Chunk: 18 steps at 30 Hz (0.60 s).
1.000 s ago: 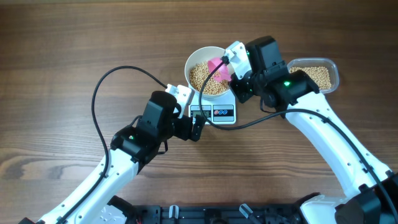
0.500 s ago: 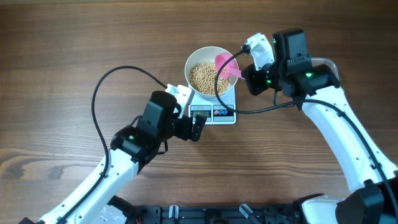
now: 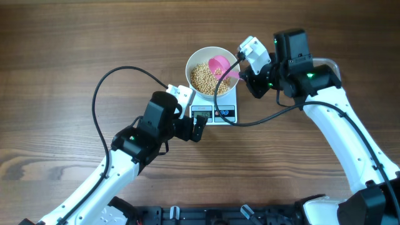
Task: Scoop item into bowl and weigh 150g on scale
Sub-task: 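Tilt the pink scoop over the bowl with the right gripper, pouring soybeans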
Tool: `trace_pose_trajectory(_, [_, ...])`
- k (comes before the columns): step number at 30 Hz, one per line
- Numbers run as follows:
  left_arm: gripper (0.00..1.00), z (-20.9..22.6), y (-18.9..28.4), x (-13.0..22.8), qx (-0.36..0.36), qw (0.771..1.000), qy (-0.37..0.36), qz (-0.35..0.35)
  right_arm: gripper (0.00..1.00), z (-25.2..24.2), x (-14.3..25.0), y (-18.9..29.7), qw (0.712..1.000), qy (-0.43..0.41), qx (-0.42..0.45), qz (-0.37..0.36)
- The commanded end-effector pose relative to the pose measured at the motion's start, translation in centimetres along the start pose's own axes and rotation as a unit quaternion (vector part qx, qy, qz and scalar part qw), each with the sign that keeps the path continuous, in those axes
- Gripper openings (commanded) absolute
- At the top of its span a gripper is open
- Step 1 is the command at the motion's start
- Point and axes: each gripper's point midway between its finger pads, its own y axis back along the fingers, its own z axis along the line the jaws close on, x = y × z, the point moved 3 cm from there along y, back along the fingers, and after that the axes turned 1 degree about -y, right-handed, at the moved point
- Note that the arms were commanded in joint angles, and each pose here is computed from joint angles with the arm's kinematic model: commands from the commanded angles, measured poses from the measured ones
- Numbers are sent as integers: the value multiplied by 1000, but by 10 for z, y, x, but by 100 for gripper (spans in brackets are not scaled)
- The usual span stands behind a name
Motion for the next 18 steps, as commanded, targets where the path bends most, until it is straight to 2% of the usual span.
trace_pose_trajectory(1, [100, -2, -2, 3, 8, 1000, -12, 5, 4, -9, -10, 11, 998, 47, 46, -5])
trace_pose_trajectory(11, [100, -2, -2, 3, 8, 1000, -12, 5, 4, 8, -22, 3, 986, 141, 85, 12])
trace_pose_trajectory(18, [100, -2, -2, 3, 8, 1000, -12, 5, 4, 11, -23, 1, 983, 150, 103, 22])
